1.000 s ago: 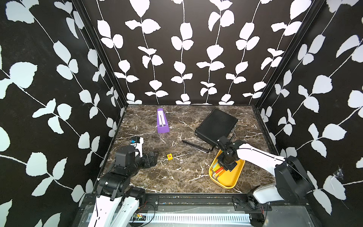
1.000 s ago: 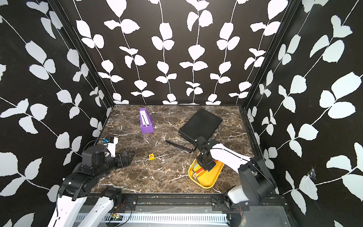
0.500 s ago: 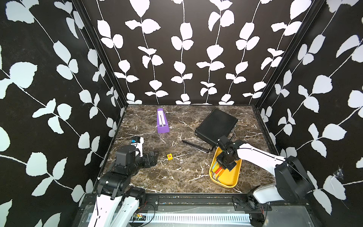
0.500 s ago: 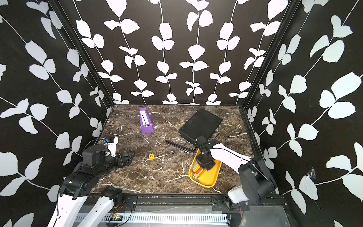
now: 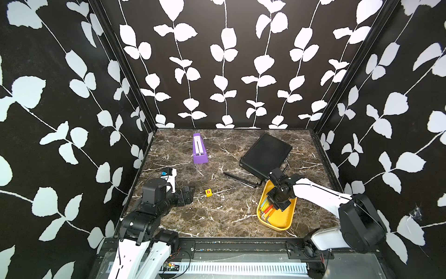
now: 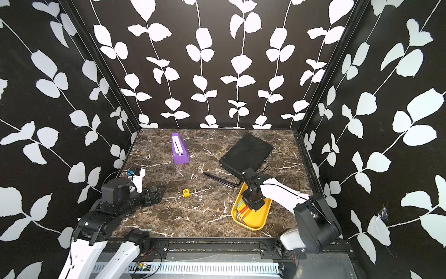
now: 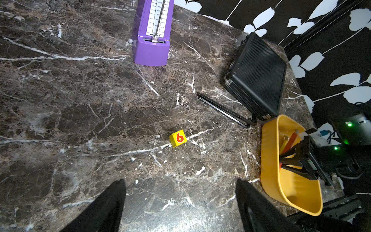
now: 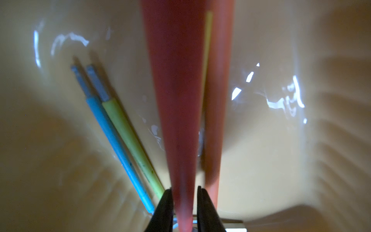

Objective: Put the hex key on the desktop into the storage box
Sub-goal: Adjust the storage box at the center of the board, then pick up the Allen key from the center of the board.

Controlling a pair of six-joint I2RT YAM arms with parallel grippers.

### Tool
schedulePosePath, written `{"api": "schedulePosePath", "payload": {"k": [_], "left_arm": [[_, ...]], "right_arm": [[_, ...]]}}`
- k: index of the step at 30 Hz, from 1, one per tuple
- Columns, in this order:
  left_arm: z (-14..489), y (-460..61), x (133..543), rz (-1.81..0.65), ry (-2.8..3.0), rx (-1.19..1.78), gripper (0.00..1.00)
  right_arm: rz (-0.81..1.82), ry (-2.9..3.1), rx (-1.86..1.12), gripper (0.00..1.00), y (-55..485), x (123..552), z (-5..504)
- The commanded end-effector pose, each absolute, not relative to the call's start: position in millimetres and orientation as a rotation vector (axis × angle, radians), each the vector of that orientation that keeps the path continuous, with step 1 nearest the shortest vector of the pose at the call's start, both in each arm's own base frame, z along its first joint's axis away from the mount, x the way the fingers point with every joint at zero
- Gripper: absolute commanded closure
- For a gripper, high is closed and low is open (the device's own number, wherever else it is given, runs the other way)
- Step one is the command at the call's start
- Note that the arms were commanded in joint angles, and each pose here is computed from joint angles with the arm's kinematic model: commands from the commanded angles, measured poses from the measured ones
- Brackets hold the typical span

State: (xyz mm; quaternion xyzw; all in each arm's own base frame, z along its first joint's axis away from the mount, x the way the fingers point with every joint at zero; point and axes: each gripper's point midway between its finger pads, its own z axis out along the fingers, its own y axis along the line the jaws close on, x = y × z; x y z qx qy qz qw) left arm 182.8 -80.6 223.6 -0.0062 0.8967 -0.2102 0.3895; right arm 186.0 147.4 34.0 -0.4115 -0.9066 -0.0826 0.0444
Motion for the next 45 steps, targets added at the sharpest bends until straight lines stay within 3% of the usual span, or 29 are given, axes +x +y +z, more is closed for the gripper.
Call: {"api": "schedulePosePath", "payload": {"k": [1, 6, 12, 21, 29, 45], "left_arm": [[225.9, -81.3, 183.8, -0.536, 2.263, -0.006, 0.14], [225.9, -80.2, 183.6, -0.530, 2.260, -0.011, 0.14], [227.1, -79.0, 183.6, -0.525, 2.254, -0.016, 0.14], [227.3, -76.9, 183.1, -0.514, 2.252, -0.023, 0.14], [224.7, -76.6, 184.7, -0.506, 2.266, -0.028, 0.14], [221.7, -73.9, 186.3, -0.486, 2.282, -0.045, 0.14]], "right_arm": [[-0.189, -2.812, -1.242, 0.64, 140.1, 188.8, 52.2], [-0.212, -2.925, -1.179, 0.51, 140.8, 201.9, 87.6], [-0.267, -3.089, -0.899, 0.56, 175.4, 239.0, 101.6], [-0.262, -3.335, 0.290, 0.65, 258.8, 306.1, 107.7], [-0.228, -3.103, 0.884, 0.67, 287.2, 302.5, 87.2], [0.056, -2.957, 1.038, 0.68, 280.1, 307.5, 43.2]]}}
